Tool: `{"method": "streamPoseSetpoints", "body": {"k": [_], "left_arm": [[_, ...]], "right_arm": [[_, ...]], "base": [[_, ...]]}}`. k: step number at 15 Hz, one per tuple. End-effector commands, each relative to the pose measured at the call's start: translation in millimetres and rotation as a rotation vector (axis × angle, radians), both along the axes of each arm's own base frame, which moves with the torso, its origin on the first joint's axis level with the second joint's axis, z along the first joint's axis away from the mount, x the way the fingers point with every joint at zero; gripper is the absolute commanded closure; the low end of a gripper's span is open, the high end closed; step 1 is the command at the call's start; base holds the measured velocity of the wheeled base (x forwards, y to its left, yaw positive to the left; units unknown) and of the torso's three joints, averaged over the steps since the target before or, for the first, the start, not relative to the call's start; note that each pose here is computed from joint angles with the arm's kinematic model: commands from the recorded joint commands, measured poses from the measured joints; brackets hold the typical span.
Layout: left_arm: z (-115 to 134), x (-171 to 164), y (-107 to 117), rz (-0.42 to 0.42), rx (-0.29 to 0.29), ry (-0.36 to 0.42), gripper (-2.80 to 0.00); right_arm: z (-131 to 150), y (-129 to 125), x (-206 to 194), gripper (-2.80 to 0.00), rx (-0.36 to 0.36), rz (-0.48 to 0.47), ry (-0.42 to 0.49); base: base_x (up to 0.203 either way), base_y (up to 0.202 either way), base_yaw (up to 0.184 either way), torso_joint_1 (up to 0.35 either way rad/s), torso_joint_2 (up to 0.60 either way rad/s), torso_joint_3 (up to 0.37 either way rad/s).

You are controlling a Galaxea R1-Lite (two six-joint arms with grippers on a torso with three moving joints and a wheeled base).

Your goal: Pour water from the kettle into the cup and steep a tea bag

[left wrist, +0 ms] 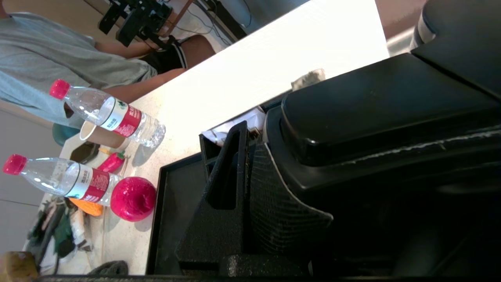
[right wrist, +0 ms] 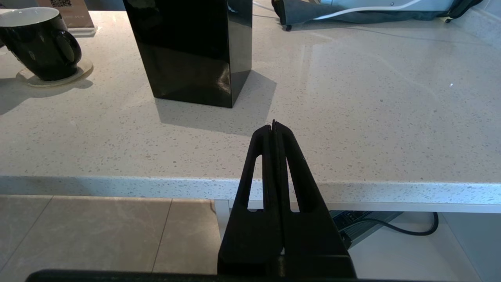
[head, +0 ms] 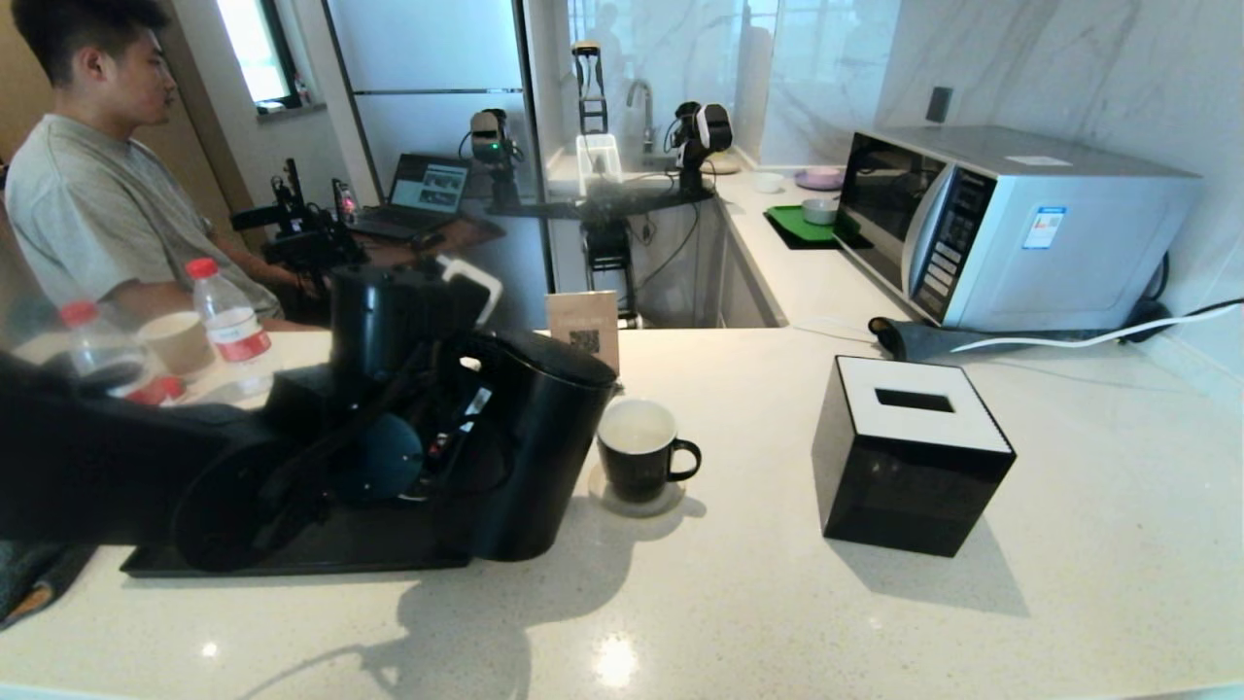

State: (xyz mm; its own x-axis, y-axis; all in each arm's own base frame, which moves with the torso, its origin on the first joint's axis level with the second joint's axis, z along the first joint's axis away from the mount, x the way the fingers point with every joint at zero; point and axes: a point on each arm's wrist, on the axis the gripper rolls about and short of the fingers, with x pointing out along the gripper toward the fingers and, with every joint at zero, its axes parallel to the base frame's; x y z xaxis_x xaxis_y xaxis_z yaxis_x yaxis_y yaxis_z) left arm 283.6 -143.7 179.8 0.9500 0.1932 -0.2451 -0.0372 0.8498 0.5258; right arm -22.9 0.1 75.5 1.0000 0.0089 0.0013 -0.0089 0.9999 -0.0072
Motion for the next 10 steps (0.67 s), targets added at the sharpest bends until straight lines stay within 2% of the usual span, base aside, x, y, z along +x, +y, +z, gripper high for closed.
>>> {"method": "streamPoseSetpoints", "body": {"k": [1, 10], "left_arm": [[0.6, 1.1, 1.1, 0.006, 0.011, 0.004, 0.0], [6.9, 6.6, 5.4, 0.006, 0.074, 0.002, 0.0]], "right_arm": [[0.0, 0.0, 0.1, 0.0, 0.0, 0.0, 0.001], [0.0, 0.0, 0.1, 0.0, 0.0, 0.0, 0.001]], "base": [[0.0, 0.0, 0.0, 0.0, 0.0, 0.0], [0.0, 0.0, 0.0, 0.0, 0.0, 0.0]]}}
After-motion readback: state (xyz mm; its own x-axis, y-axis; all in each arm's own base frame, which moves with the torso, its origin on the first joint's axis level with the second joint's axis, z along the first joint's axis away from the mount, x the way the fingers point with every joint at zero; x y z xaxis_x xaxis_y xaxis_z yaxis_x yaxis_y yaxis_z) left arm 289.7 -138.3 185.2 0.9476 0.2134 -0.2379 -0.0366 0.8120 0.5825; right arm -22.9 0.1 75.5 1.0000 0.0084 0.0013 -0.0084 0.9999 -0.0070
